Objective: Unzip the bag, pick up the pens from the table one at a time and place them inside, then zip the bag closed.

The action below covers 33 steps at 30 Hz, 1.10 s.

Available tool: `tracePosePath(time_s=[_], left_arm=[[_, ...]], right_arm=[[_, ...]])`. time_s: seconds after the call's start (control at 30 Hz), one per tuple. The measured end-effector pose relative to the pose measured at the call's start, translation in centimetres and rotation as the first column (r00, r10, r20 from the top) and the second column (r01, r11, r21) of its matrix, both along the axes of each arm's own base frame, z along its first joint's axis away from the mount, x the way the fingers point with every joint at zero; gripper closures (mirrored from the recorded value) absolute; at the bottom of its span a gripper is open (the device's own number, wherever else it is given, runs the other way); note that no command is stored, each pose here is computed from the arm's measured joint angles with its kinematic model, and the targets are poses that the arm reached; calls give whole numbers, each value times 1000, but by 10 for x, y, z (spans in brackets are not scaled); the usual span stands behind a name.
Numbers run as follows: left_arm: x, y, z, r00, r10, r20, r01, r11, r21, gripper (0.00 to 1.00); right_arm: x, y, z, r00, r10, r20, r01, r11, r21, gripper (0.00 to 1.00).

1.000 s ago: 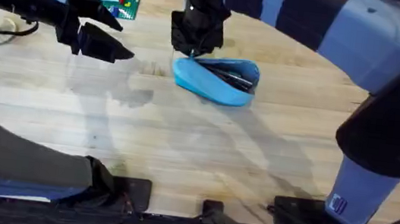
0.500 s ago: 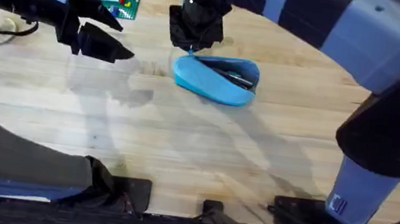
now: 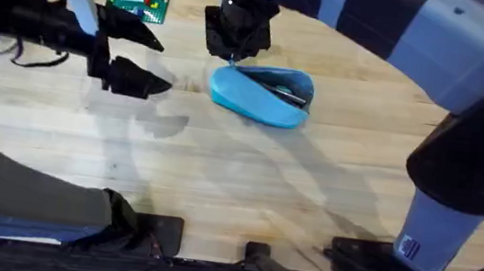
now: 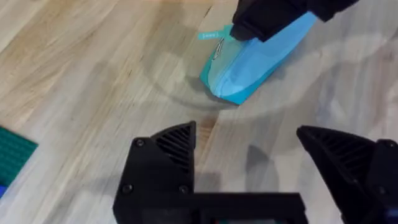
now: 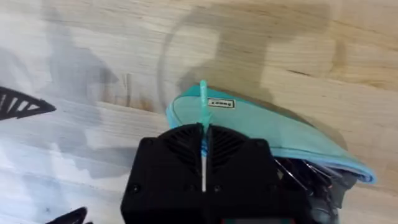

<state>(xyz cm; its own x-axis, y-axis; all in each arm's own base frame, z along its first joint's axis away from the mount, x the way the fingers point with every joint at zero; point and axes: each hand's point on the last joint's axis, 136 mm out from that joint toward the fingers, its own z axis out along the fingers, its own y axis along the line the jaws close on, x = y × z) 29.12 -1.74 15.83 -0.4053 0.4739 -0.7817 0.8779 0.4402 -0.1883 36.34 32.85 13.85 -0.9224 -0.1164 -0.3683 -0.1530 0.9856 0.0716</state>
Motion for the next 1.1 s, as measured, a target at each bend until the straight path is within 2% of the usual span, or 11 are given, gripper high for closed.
tracePosePath(time_s=[0.23,0.27,0.5,0.53,0.7,0.73,0.77,0.9,1.1], left_arm=[[10,-8,-20,988,-16,154,24,999,-49,7],[13,-14,-26,978,-29,209,43,997,-63,6],[19,-40,-26,946,-98,308,131,988,-86,7],[21,-49,-22,930,-125,346,166,982,-91,7],[21,-61,-25,929,-145,340,199,971,-131,8],[21,-63,-28,933,-143,330,201,968,-148,8],[22,-65,-38,947,-131,292,195,960,-202,8],[24,-67,-49,961,-115,251,181,948,-262,7],[28,-67,-58,965,-103,241,175,938,-299,8]], right_arm=[[1,0,1,1000,-1,4,1,1000,-2,970],[1,0,1,1000,-1,4,1,1000,-2,971],[1,0,1,1000,-1,5,2,1000,-2,971],[1,0,1,1000,-2,7,2,1000,-1,971],[2,-1,1,1000,-3,9,3,1000,-4,971],[2,-1,1,1000,-3,9,3,1000,-4,971],[2,-1,1,1000,-3,9,3,1000,-4,971],[2,-1,1,1000,-4,10,4,1000,-5,971],[2,-1,2,1000,-4,11,4,1000,-5,971]])
